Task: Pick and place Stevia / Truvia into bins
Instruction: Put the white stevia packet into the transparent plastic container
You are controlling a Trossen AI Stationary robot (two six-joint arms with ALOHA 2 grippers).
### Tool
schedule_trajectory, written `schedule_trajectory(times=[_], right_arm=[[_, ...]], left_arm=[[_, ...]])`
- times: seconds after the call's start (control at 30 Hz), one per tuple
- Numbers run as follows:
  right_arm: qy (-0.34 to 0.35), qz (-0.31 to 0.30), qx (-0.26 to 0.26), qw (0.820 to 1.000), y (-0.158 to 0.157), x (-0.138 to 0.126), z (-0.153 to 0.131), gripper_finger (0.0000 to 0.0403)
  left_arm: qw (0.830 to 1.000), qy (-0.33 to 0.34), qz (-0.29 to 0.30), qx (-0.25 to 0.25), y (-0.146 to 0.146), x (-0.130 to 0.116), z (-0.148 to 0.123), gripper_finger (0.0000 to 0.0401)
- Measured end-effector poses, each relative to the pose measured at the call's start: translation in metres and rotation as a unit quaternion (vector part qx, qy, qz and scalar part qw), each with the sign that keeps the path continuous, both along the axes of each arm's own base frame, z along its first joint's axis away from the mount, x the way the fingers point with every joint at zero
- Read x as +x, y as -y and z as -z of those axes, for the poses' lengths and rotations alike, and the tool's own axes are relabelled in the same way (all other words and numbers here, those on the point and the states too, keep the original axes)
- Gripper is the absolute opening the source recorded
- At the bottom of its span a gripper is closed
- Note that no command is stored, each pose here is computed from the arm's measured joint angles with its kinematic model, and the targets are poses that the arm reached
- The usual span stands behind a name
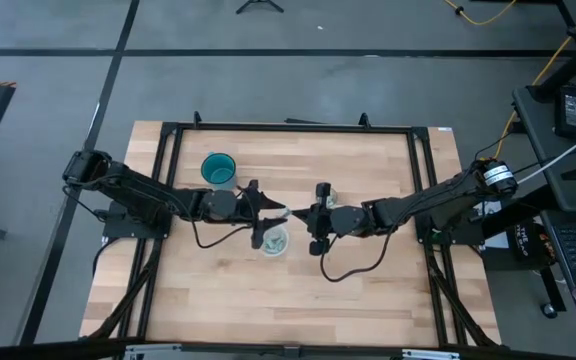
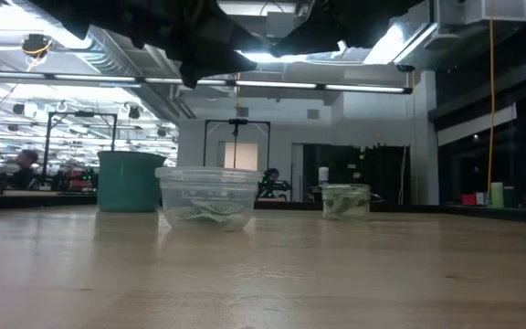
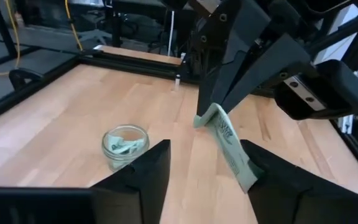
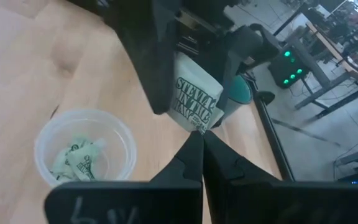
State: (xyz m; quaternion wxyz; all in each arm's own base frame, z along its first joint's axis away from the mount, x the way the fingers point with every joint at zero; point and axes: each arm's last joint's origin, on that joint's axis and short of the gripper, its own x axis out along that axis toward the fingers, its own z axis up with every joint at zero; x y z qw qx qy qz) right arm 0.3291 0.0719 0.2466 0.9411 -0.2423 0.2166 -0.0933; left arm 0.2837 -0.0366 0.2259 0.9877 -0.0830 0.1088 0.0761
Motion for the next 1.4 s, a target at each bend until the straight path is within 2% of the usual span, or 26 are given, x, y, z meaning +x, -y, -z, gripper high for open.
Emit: schedule_trajectory(times=[0.13, 0.3, 0.47, 0.6, 0.9, 1.1, 1.27, 1.4], right_arm=[[0.000, 0.000, -0.001, 1.000, 0.000, 0.000, 0.000, 0.0000], [-0.001, 0.000, -0.001, 1.000, 0.000, 0.000, 0.000, 0.0000], [0.001, 0.001, 0.006, 1.000, 0.000, 0.000, 0.000, 0.0005], [0.000, -0.002, 0.010, 1.000, -0.001, 0.000, 0.000, 0.0020], [0.004, -0.020, 0.006, 1.000, -0.015, -0.005, -0.002, 0.0067], [0.013, -0.035, 0.005, 0.999, -0.029, -0.017, -0.013, 0.0093], [0.010, -0.019, 0.024, 0.999, -0.039, -0.034, -0.022, 0.0080], [-0.017, -0.013, 0.061, 0.998, -0.046, -0.047, -0.021, 0.0037]], left_arm=[[1.000, -0.003, 0.004, 0.020, 0.000, 0.000, 0.000, 0.0147], [0.999, -0.006, 0.009, 0.041, 0.000, 0.000, 0.000, 0.0077], [0.998, -0.007, 0.038, 0.040, 0.001, 0.000, 0.000, 0.0010], [0.996, -0.008, 0.075, 0.052, 0.004, 0.000, 0.000, 0.0008], [0.996, -0.011, 0.075, 0.054, 0.005, 0.000, 0.001, 0.0006], [0.996, -0.012, 0.075, 0.057, 0.005, 0.000, 0.001, 0.0005], [0.992, -0.031, 0.087, 0.089, 0.012, -0.003, 0.004, 0.0005], [0.990, -0.043, 0.086, 0.099, 0.026, -0.007, 0.006, 0.0004]])
